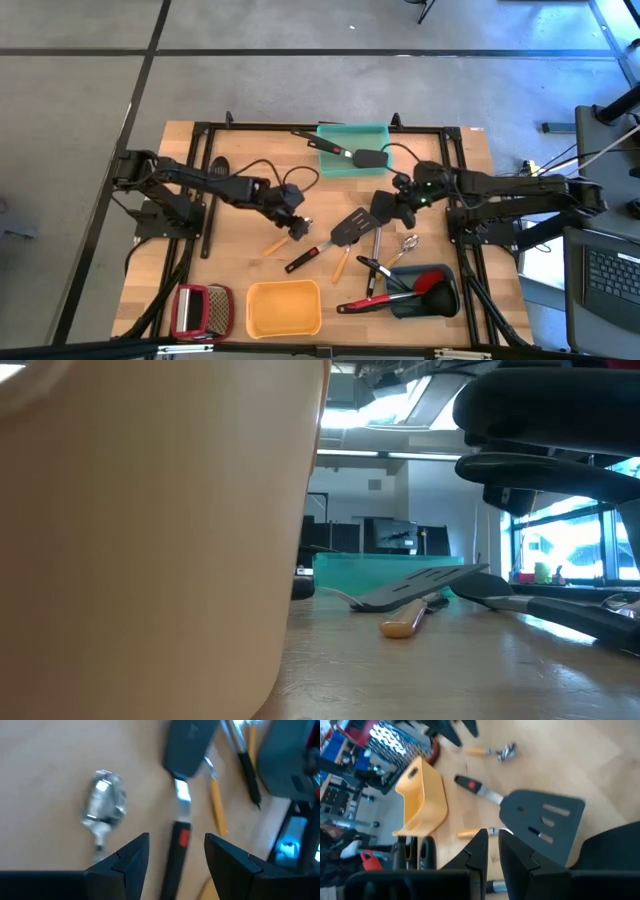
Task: Pick & Place Kitchen Items
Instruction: Put the yellow spoon into the yellow bin
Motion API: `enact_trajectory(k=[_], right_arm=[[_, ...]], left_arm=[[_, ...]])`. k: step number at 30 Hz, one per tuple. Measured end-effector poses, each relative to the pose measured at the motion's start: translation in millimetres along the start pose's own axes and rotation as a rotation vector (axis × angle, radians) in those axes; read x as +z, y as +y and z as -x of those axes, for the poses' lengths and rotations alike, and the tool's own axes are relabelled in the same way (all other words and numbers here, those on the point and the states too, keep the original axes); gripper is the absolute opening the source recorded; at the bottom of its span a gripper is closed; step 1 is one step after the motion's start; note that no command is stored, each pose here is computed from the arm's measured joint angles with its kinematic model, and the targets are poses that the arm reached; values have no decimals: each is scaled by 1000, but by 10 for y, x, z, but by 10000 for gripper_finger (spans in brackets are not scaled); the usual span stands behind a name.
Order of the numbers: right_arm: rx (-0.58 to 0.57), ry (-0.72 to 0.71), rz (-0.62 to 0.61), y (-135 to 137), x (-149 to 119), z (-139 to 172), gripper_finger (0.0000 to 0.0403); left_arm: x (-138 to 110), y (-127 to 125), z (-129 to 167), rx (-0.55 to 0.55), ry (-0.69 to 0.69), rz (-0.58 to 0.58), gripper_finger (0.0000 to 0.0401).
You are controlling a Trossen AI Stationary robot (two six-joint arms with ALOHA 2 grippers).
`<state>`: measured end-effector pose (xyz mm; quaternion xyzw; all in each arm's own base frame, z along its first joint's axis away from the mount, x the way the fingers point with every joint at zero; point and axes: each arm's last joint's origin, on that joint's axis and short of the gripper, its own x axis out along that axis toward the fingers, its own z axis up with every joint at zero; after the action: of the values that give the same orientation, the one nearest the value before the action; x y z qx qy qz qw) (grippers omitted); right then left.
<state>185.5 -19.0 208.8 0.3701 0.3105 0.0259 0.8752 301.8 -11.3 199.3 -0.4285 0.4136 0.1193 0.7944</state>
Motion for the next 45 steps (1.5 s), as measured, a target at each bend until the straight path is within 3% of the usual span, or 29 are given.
enact_trajectory(k=[5,12,15,20,27,31,36,45], right_arm=[[-13,27,7,-48,6,-100,48],[13,-6,41,-26,44,-111,48],[48,-23,59,-1,69,-110,48],[117,-28,119,141,281,-163,48],[-2,91,198,316,811,-541,48],[-69,172,170,320,1011,-863,48],[-89,251,136,249,1004,-1265,48],[-153,170,61,270,1049,-1876,6]], left_arm=[[-183,-125,-28,31,-28,-30,185],[-388,-137,5,374,-95,-141,184],[-408,-91,-39,423,-55,-152,184],[-421,-79,-79,422,-27,-150,184],[-448,-88,-79,421,-16,-157,184],[-523,-82,-54,446,27,-161,184],[-721,-119,47,509,42,-227,184],[-1002,-263,115,530,-110,-373,184]])
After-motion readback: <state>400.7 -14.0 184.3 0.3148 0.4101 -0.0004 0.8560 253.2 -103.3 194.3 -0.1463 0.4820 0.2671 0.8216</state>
